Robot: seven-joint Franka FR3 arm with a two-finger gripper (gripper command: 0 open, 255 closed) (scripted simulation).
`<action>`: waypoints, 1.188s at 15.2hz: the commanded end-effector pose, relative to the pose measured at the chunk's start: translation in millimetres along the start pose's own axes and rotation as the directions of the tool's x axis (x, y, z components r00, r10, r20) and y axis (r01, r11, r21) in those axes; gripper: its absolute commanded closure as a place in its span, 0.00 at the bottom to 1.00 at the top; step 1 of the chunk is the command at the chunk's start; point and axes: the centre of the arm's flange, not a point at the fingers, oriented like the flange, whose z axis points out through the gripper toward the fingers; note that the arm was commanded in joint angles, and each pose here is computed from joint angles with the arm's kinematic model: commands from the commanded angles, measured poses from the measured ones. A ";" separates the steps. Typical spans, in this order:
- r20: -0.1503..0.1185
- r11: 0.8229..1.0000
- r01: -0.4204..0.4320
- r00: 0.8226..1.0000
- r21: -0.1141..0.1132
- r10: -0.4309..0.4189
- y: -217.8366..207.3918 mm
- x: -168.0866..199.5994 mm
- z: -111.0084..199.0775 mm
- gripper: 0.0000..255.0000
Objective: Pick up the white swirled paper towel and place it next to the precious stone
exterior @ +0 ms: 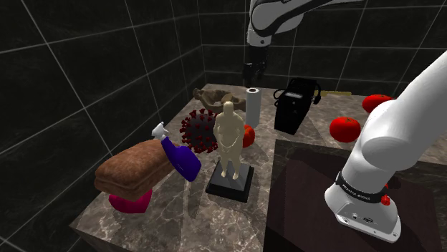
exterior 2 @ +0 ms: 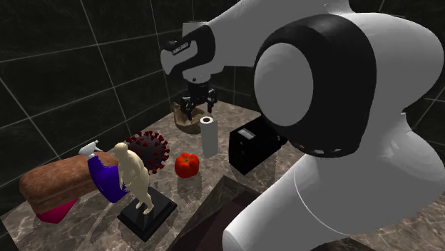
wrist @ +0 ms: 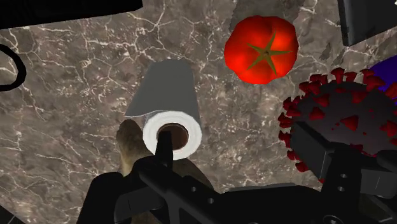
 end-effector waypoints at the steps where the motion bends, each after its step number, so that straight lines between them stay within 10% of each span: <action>1: 0.007 1.000 -0.002 1.000 -0.019 0.002 17.3 17.5 17.1 0.00; 5: 0.020 0.999 -0.006 1.000 -0.051 0.007 38.2 44.9 48.3 0.00; 18: 0.020 0.999 -0.006 1.000 -0.051 0.007 40.3 44.1 88.2 0.00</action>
